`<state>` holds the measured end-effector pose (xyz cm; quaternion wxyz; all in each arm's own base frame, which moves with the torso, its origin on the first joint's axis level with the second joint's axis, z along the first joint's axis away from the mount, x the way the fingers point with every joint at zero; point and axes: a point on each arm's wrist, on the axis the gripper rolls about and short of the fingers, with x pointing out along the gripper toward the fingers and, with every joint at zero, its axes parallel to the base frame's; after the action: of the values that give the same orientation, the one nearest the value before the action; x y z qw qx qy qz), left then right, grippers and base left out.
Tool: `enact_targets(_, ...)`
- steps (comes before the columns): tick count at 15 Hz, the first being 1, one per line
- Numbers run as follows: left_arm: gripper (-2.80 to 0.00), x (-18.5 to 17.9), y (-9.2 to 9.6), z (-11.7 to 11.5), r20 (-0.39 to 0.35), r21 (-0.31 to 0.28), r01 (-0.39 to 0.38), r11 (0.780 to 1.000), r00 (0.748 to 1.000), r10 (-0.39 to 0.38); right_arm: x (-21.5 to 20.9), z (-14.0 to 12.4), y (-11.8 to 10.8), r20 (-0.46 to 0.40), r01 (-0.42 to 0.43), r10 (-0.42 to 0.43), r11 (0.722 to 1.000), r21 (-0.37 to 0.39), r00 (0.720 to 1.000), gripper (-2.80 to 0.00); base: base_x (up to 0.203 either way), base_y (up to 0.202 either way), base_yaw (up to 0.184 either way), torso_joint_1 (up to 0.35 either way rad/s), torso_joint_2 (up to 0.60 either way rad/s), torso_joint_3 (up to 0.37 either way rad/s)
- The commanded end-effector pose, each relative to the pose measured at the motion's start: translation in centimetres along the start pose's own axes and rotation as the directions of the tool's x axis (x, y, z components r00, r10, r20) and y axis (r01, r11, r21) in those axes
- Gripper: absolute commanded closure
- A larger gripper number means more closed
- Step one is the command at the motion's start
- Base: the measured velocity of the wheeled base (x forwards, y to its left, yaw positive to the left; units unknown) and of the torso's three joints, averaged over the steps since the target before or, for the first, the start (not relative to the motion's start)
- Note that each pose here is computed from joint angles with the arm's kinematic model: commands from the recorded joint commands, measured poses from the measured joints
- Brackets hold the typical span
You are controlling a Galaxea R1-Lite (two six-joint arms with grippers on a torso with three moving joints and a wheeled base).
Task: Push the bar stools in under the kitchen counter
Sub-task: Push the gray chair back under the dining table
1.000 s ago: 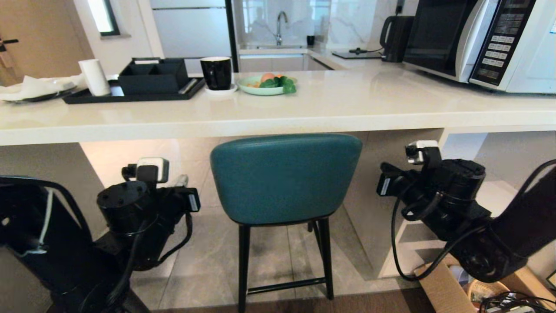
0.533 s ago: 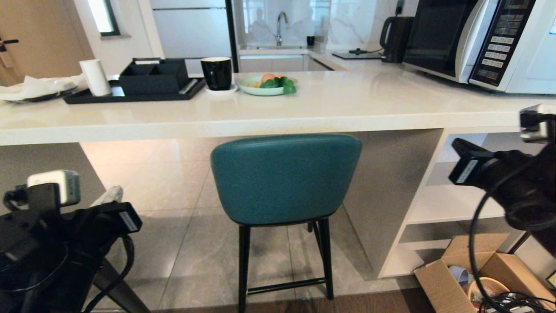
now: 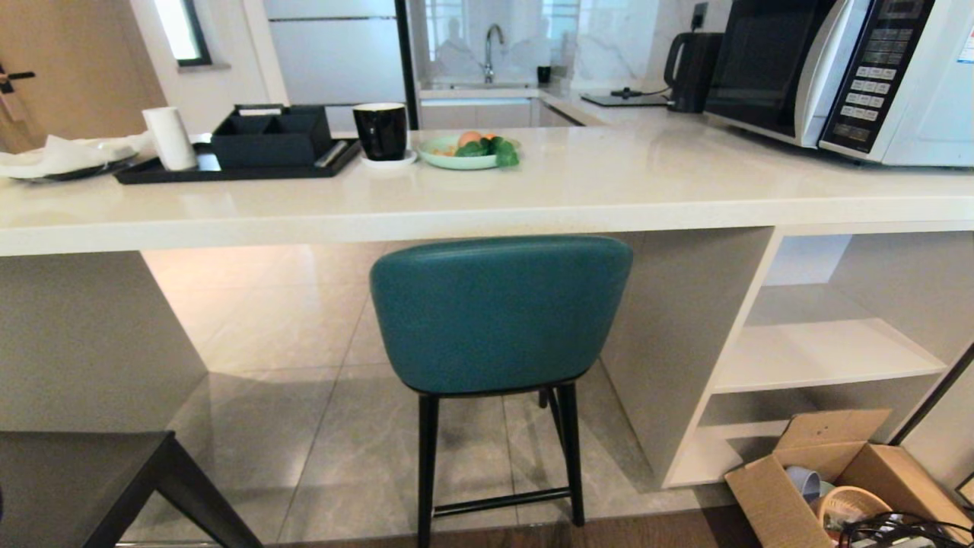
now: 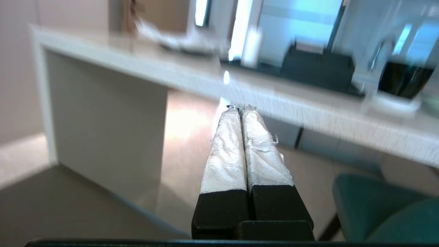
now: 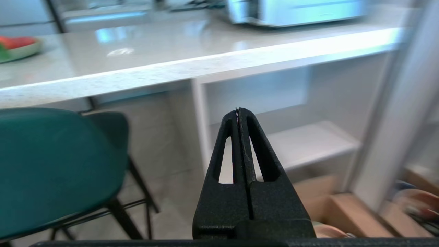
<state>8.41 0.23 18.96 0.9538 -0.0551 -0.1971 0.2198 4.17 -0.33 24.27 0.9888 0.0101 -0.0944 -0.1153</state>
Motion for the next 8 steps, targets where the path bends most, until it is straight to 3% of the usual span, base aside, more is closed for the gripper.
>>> enact_targets(1,0.0,-2.6,1.8,2.2,0.128,-0.051,-0.016,0.999,0.992,0.022,-4.8,0.5,-1.6,0.127,0.051,-0.055,0.998,0.032,0.99,0.0,0.0,0.0,0.0,0.0,0.0,0.0)
enact_targets(5,0.0,-6.4,4.0,2.9,0.201,0.026,-0.018,0.999,0.98,0.013,-10.3,-1.7,-2.8,0.138,0.084,-0.087,0.996,0.026,0.987,0.0,0.0,0.0,0.0,0.0,0.0,0.0)
enact_targets(8,0.0,-9.6,5.3,2.1,0.178,0.061,0.096,0.994,0.978,-0.105,-12.2,-4.0,-3.1,0.139,0.005,-0.005,1.0,0.005,0.99,0.0,0.0,0.0,0.0,0.0,0.0,0.0)
